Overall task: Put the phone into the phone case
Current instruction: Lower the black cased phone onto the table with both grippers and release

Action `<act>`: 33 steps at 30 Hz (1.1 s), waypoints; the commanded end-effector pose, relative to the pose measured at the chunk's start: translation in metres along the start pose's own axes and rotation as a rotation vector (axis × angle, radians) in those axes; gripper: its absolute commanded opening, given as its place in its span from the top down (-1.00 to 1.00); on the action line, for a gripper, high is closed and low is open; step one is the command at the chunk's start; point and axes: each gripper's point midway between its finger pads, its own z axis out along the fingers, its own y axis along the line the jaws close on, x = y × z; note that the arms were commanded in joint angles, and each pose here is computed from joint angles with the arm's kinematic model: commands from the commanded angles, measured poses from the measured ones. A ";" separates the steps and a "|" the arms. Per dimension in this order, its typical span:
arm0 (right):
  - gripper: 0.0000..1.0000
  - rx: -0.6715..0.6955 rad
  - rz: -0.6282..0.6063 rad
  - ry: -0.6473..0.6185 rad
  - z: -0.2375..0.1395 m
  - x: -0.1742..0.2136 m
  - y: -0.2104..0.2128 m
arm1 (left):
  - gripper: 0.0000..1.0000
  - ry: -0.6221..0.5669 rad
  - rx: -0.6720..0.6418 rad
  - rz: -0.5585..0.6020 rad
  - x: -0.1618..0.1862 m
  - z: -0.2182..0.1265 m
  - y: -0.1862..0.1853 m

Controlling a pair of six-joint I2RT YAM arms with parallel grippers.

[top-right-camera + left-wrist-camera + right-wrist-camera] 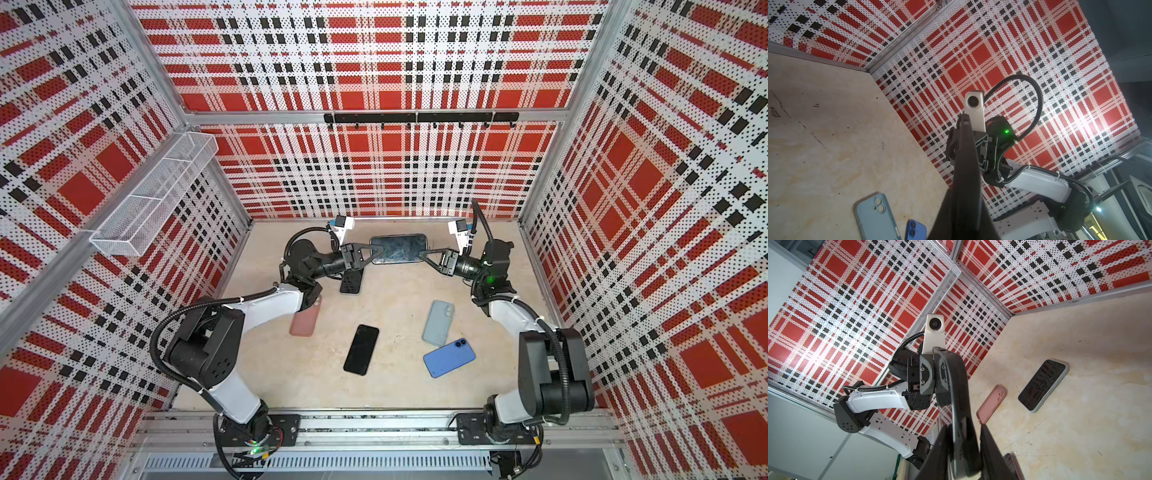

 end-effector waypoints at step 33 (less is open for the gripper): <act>0.39 -0.025 0.088 -0.037 0.011 -0.025 0.004 | 1.00 -0.032 0.065 0.045 -0.009 0.005 -0.025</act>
